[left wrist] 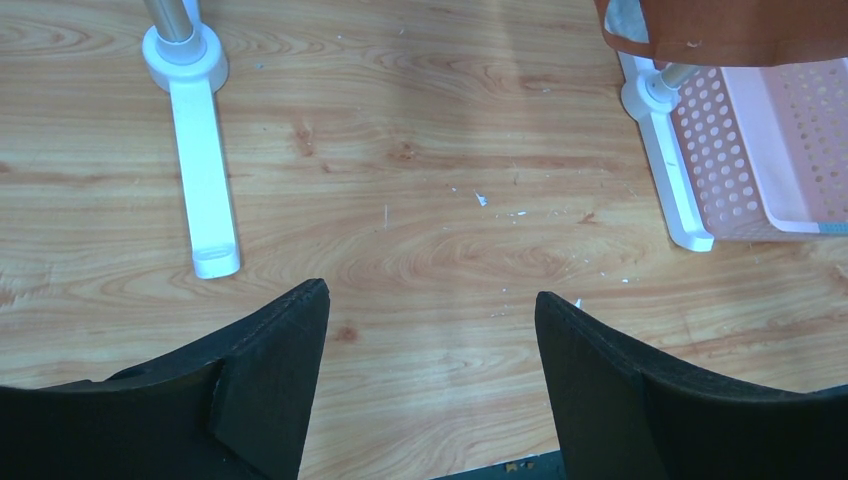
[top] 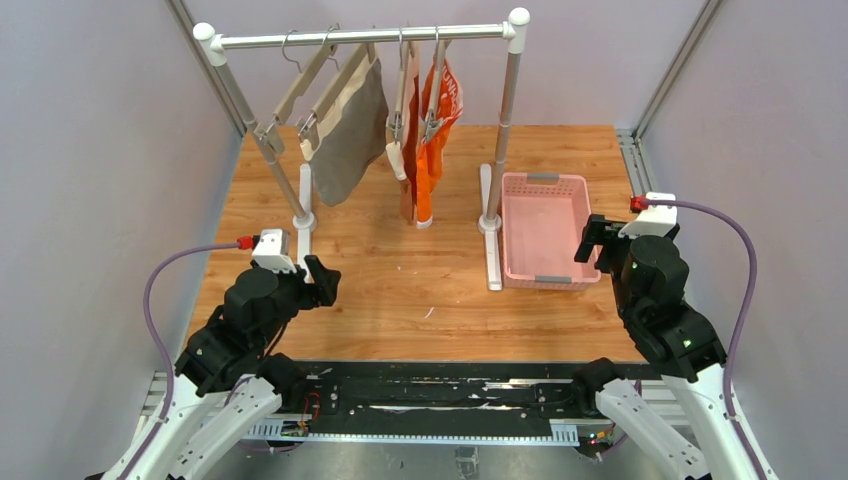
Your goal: Remove the underwear clipped to the hanger
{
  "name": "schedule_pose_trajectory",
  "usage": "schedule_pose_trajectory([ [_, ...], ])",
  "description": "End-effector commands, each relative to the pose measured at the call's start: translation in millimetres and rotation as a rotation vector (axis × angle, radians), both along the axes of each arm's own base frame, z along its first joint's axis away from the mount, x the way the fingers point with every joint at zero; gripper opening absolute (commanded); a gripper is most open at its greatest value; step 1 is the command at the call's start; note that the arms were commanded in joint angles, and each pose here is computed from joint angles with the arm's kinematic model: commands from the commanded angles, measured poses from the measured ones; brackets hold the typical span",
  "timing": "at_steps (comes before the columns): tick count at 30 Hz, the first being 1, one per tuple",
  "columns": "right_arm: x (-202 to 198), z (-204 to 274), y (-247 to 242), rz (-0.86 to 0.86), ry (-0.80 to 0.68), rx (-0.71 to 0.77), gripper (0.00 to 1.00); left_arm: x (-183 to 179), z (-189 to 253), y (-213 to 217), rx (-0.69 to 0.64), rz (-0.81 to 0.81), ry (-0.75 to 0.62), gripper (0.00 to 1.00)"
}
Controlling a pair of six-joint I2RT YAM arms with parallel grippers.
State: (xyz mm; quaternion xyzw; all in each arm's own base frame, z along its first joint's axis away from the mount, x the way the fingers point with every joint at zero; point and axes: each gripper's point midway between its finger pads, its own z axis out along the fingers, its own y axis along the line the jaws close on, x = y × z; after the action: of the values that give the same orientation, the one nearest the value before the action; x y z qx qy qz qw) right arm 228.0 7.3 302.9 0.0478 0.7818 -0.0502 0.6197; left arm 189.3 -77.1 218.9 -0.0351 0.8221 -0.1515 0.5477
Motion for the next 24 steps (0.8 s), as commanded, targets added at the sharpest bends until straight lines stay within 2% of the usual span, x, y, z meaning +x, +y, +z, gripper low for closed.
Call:
schedule_pose_trajectory([
  [1,1,1,4,0.016,-0.014,0.004,0.84,0,16,1,-0.021,0.002,-0.039,0.81],
  [6,1,2,4,0.016,-0.017,0.007,0.84,0,29,-9,-0.044,-0.056,-0.068,0.78],
  [10,3,2,7,0.035,-0.027,0.005,0.84,2,56,-31,-0.033,-0.19,-0.132,0.75],
  [18,5,2,15,0.08,-0.051,0.004,0.86,11,116,-79,0.008,-0.435,-0.148,0.71],
  [24,8,4,15,0.082,-0.025,-0.016,0.85,19,182,-72,0.043,-0.408,-0.282,0.66],
])
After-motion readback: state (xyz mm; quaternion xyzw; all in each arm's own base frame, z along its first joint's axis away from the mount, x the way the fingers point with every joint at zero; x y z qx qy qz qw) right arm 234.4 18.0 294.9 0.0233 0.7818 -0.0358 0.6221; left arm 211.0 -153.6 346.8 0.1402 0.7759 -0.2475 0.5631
